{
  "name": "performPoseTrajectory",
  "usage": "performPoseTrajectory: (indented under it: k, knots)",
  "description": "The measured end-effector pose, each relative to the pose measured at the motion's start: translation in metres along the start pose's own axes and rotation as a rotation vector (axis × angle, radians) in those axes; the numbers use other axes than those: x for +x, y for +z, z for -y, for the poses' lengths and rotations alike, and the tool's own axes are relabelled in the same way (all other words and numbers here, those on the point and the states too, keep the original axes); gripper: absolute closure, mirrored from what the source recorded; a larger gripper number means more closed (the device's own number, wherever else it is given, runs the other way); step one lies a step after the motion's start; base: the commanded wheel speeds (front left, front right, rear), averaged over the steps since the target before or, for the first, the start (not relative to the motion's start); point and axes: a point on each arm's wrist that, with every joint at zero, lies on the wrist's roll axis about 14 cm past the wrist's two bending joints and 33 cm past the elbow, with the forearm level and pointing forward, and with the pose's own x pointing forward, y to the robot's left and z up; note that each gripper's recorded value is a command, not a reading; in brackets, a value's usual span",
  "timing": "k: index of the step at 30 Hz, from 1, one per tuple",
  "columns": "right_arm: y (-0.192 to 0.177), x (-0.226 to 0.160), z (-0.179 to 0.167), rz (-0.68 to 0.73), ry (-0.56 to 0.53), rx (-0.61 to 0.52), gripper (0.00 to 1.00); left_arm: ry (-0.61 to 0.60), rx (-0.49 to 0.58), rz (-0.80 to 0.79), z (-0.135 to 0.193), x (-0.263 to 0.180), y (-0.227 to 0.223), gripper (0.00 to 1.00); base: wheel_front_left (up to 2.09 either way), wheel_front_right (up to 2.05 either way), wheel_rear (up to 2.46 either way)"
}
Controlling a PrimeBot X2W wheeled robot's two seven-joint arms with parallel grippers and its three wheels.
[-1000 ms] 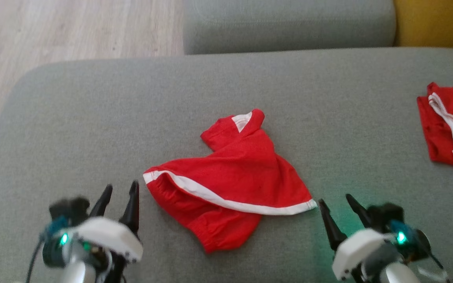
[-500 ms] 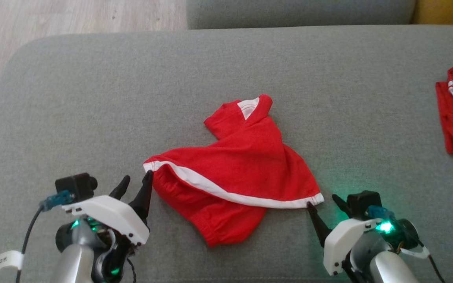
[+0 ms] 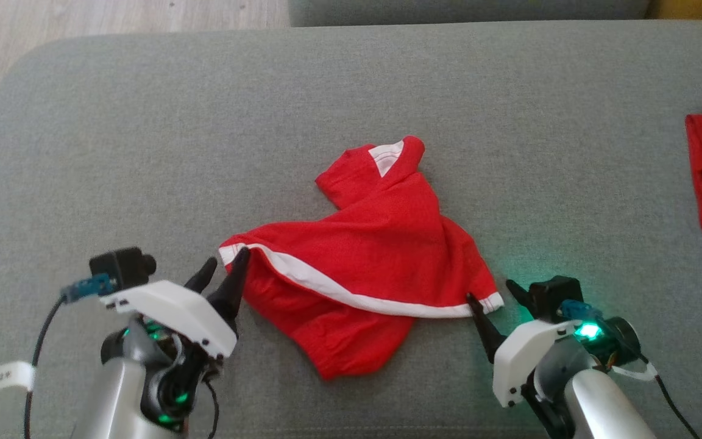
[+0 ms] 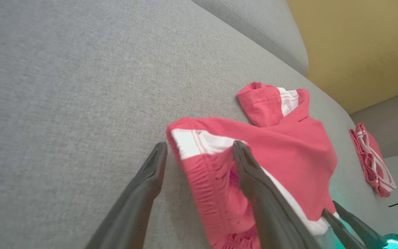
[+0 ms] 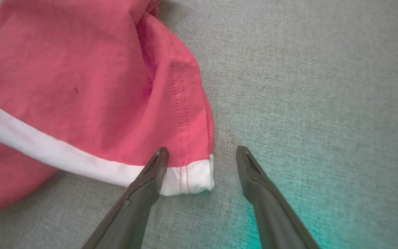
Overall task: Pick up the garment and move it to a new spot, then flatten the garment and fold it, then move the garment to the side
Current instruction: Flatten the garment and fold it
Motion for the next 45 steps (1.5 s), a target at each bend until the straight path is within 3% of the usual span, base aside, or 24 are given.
performPoseTrajectory:
  k: [18, 19, 20, 21, 23, 24, 25, 26, 27, 28, 29, 35, 39, 45]
  knots:
    - [-0.002, 0.004, -0.005, -0.017, 0.021, -0.011, 0.0, -0.005, -0.083, -0.099, 0.0, 0.014, -0.017, 0.0, 0.0, 0.0, 0.0]
    - [-0.002, 0.005, -0.004, -0.018, 0.022, -0.013, 0.0, -0.005, -0.087, -0.1, 0.0, 0.015, -0.017, 0.07, 0.0, 0.0, 0.0]
    - [-0.001, 0.005, -0.004, -0.017, 0.023, -0.015, 0.0, -0.006, -0.091, -0.101, 0.0, 0.016, -0.017, 0.23, 0.0, 0.0, 0.0]
    - [-0.001, 0.006, -0.004, -0.016, 0.025, -0.016, 0.0, -0.005, -0.092, -0.101, -0.001, 0.016, -0.017, 0.29, 0.0, 0.0, 0.0]
    - [-0.001, 0.007, -0.006, -0.018, 0.031, -0.01, 0.0, -0.009, -0.09, -0.094, 0.001, 0.018, -0.013, 0.37, 0.0, 0.0, 0.0]
    - [-0.001, 0.007, -0.006, -0.019, 0.032, -0.009, 0.0, -0.014, -0.088, -0.09, 0.001, 0.019, -0.012, 0.34, 0.0, 0.0, 0.0]
    - [-0.002, 0.008, -0.006, -0.022, 0.034, -0.008, 0.03, -0.014, -0.088, -0.085, 0.002, 0.02, -0.01, 0.31, 0.0, 0.0, 0.0]
    - [-0.003, 0.008, -0.007, -0.024, 0.037, -0.009, 0.5, -0.014, -0.087, -0.079, 0.002, 0.021, -0.008, 0.51, 0.0, 0.0, 0.0]
    - [-0.002, 0.008, -0.008, -0.024, 0.042, -0.007, 0.91, -0.018, -0.086, -0.076, 0.002, 0.021, -0.007, 0.62, 0.0, 0.0, 0.0]
    - [-0.002, 0.009, -0.01, -0.024, 0.051, 0.002, 1.0, -0.023, -0.084, -0.075, 0.003, 0.021, -0.007, 0.74, 0.0, 0.0, 0.0]
    - [0.0, 0.01, -0.012, -0.02, 0.06, 0.014, 1.0, -0.023, -0.084, -0.075, 0.003, 0.021, -0.007, 1.0, 0.0, 0.0, 0.0]
    - [0.015, 0.005, -0.009, 0.042, 0.063, 0.171, 1.0, -0.078, -0.081, -0.035, 0.016, 0.017, 0.004, 1.0, 0.0, 0.0, 0.0]
    - [0.059, -0.007, 0.01, 0.203, 0.039, 0.293, 1.0, -0.146, -0.076, 0.037, 0.036, 0.009, 0.027, 1.0, 0.0, 0.0, 0.0]
    - [0.132, -0.048, 0.033, 0.449, 0.045, 0.381, 1.0, -0.275, -0.088, 0.111, 0.07, -0.02, 0.049, 1.0, 0.0, 0.0, 0.0]
